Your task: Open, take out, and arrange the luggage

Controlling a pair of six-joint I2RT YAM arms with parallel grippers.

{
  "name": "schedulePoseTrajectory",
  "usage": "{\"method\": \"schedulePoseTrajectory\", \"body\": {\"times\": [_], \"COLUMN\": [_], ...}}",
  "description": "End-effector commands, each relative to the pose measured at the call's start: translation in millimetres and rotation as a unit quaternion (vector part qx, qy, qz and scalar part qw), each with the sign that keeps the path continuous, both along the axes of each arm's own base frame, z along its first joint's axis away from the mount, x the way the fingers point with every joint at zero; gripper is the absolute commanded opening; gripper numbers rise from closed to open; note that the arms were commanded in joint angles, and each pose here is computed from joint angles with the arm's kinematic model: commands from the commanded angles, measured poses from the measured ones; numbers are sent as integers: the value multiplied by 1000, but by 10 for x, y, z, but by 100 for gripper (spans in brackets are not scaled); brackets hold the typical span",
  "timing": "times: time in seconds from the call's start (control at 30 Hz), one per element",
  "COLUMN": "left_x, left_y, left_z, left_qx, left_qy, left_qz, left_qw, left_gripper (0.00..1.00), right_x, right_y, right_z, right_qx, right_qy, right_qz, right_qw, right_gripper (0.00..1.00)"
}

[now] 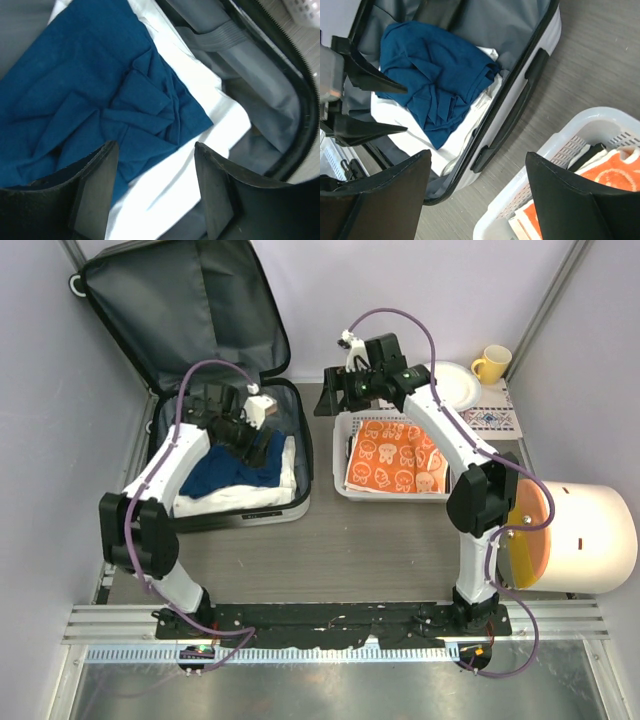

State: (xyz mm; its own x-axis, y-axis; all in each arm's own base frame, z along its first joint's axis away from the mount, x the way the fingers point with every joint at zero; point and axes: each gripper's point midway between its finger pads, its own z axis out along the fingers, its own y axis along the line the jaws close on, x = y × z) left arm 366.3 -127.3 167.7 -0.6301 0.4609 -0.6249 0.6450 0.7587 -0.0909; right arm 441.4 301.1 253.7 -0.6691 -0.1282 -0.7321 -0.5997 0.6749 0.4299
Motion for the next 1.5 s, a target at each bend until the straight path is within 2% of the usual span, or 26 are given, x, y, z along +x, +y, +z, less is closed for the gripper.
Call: {"method": "schedulePoseTrajectory", "body": {"times": [0.0,0.23,0.33,0.47,0.53,0.57,0.63,0.67,0.73,0.83,1.17,1.2,1.23,1.27,1.4,1.47], "left_x": [124,197,210,158,154,151,151,175,147,137,-14,-17,-25,-26,-61,-36], "left_y": [-171,-303,-290,-222,-194,-173,-176,-163,-184,-168,-283,-266,-267,-259,-246,-249], "left_z": [-179,-586,-712,-823,-831,-842,-807,-758,-697,-573,-279,-320,-355,-400,-559,-626], "left_qx": [49,108,126,140,146,146,135,129,111,95,31,42,46,49,54,58], "left_qy": [-32,-23,-21,-4,-7,-6,-7,-11,-6,-8,-18,-12,-8,-3,26,26], "left_qz": [-96,-137,-141,-150,-154,-152,-149,-144,-142,-140,-144,-139,-138,-135,-135,-132], "left_qw": [994,984,982,979,977,977,980,981,984,986,989,989,989,990,989,989], "left_gripper": [69,75,73,59,55,46,34,24,18,0,0,6,25,31,52,57], "right_x": [58,46,48,36,25,30,42,53,45,33,39,45,49,50,53,50], "right_y": [12,-59,-75,-75,-59,-59,-60,-60,-34,18,198,198,198,196,195,192], "right_z": [-64,-158,-160,-188,-182,-194,-184,-184,-175,-155,-194,-201,-195,-207,-197,-207], "right_qx": [18,0,-2,-2,1,0,1,2,8,23,44,44,44,43,43,42], "right_qy": [15,15,15,19,19,20,19,20,23,32,49,48,48,49,47,47], "right_qz": [-18,-22,-24,-21,-17,-17,-18,-19,-16,-12,-1,-2,-3,-3,-4,-3], "right_qw": [1000,1000,1000,1000,1000,1000,1000,1000,1000,999,998,998,998,998,998,998], "right_gripper": [82,82,82,82,82,82,82,82,82,81,80,80,80,80,80,80]}}
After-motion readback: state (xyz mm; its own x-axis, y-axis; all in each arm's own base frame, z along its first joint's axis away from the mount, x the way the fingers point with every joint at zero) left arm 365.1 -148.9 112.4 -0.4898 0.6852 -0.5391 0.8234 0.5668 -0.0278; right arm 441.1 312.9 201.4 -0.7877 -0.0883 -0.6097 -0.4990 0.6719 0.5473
